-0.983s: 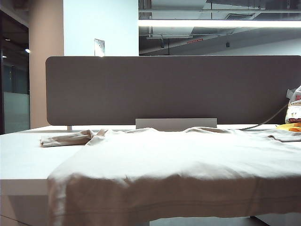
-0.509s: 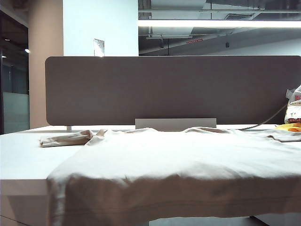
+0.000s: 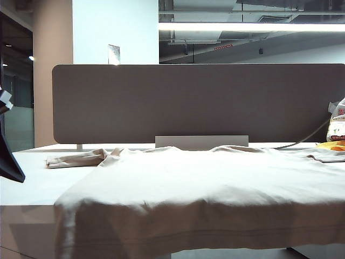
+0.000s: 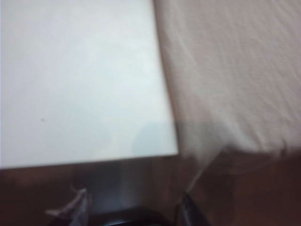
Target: Fold the bottom side of the T-shirt horizontally towards the center, about one-third of the way, then fold the sleeve back towards the center, creating a straight line along the edge of the T-shirt, and finally fold the bottom of the T-shirt up towards the top, creating a neat rectangle.
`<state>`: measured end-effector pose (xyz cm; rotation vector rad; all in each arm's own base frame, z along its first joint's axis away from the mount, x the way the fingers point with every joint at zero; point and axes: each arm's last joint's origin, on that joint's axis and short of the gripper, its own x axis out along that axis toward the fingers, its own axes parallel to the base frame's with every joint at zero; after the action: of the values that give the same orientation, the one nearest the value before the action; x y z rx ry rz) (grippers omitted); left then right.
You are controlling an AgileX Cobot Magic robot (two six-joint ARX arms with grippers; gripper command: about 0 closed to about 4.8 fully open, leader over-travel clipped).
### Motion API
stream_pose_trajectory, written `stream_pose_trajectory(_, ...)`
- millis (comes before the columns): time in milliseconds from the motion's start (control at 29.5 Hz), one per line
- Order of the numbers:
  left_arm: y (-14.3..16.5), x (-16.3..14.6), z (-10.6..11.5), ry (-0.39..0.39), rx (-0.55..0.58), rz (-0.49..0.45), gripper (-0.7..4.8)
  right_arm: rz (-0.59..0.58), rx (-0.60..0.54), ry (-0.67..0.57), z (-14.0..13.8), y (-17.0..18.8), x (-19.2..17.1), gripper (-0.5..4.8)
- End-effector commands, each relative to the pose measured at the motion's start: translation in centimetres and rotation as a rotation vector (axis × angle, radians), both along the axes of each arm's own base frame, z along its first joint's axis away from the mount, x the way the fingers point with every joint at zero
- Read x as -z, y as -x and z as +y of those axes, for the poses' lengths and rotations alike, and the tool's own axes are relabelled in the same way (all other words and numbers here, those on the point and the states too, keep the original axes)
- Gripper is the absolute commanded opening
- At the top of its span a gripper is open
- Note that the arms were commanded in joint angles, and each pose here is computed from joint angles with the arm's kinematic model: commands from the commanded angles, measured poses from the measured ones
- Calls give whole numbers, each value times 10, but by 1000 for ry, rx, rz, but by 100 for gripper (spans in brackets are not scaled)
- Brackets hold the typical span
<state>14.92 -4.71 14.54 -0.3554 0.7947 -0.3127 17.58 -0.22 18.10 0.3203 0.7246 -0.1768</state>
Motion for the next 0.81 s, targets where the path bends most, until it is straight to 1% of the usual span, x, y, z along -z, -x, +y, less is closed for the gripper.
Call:
stream_pose_trajectory(34, 0, -2, -2, 69, 30, 8, 248, 60, 38, -70, -12, -6, 11, 281)
stream_pose_trajectory(68, 0, -2, -3, 93, 42, 20, 248, 92, 52, -105, -18, -8, 17, 284)
stream_pose_trajectory(136, 1, -2, -4, 116, 71, 31, 248, 135, 78, -159, -29, -10, 26, 284)
stream_pose_trajectory(203, 2, -1, -5, 131, 75, 50, 250, 157, 102, -183, -36, -10, 30, 284)
stream_pose_trajectory(237, 3, 0, -5, 141, 81, 65, 264, 167, 122, -193, -40, -9, 32, 285)
stream_pose_trajectory(305, 4, 2, -5, 139, 78, 88, 345, 173, 138, -195, -43, -8, 35, 285)
stream_pose_trajectory(339, 3, 3, -5, 142, 84, 96, 355, 170, 141, -194, -44, -8, 36, 285)
stream_pose_trajectory(475, -6, 17, -9, 154, 108, 159, 355, 178, 141, -197, -42, -2, 45, 286)
stream_pose_trajectory(576, -18, 29, -14, 190, 146, 180, 355, 199, 142, -201, -40, 3, 53, 384)
stream_pose_trajectory(644, -24, 37, -17, 238, 164, 199, 356, 203, 142, -202, -40, 4, 54, 392)
stream_pose_trajectory(678, -25, 39, -17, 247, 165, 204, 359, 198, 142, -202, -40, 4, 54, 392)
stream_pose_trajectory(712, -28, 44, -18, 257, 176, 216, 373, 183, 135, -205, -40, 3, 53, 392)
stream_pose_trajectory(814, -33, 50, -20, 269, 191, 240, 373, 143, 110, -221, -40, 0, 51, 391)
